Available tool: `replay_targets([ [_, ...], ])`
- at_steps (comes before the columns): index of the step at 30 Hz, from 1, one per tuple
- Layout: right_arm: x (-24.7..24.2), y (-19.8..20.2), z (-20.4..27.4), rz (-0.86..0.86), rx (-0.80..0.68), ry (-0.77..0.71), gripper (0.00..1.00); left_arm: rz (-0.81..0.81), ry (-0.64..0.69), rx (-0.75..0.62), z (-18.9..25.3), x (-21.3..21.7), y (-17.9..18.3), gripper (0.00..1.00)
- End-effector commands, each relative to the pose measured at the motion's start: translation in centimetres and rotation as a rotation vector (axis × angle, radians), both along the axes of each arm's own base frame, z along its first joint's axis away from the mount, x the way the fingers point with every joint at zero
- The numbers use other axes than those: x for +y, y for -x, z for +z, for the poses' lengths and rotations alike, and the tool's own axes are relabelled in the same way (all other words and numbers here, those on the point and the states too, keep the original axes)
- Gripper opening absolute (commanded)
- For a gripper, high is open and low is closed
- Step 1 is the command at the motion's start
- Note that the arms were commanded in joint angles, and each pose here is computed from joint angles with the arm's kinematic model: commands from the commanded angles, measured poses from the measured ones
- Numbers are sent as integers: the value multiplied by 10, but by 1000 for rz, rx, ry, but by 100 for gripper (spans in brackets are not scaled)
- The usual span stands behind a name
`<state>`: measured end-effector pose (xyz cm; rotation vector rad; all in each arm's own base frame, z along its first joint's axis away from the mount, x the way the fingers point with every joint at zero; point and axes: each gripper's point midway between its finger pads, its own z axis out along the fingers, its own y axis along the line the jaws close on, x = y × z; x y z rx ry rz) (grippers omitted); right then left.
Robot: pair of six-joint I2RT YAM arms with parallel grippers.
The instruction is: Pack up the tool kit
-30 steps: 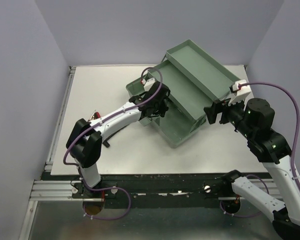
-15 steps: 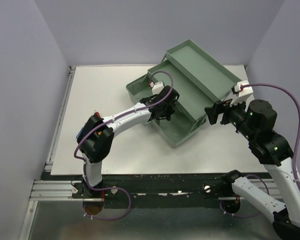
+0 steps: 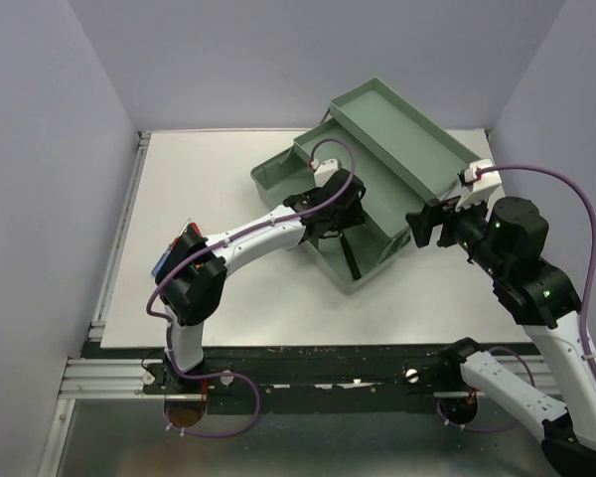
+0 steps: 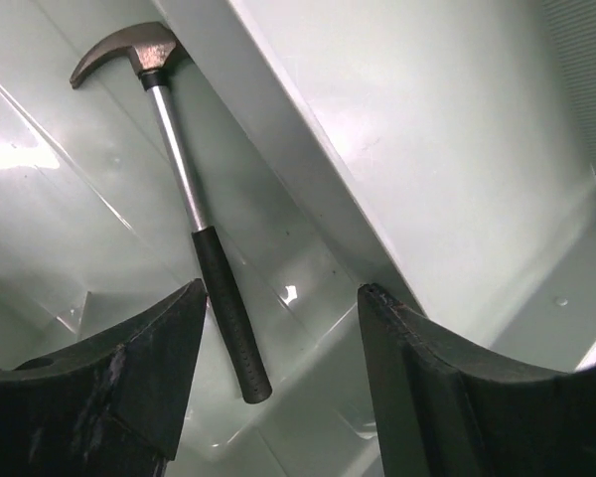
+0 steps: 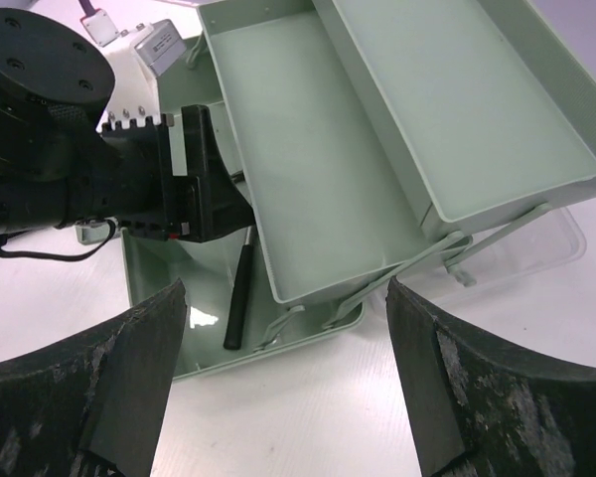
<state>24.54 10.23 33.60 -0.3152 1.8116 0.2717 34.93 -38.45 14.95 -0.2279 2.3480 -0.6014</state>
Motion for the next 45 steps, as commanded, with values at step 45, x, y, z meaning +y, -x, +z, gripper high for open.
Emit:
replay_targets([
  [45, 26, 15, -20, 118, -53, -177, 98, 347, -369, 59, -35, 360, 41, 60],
])
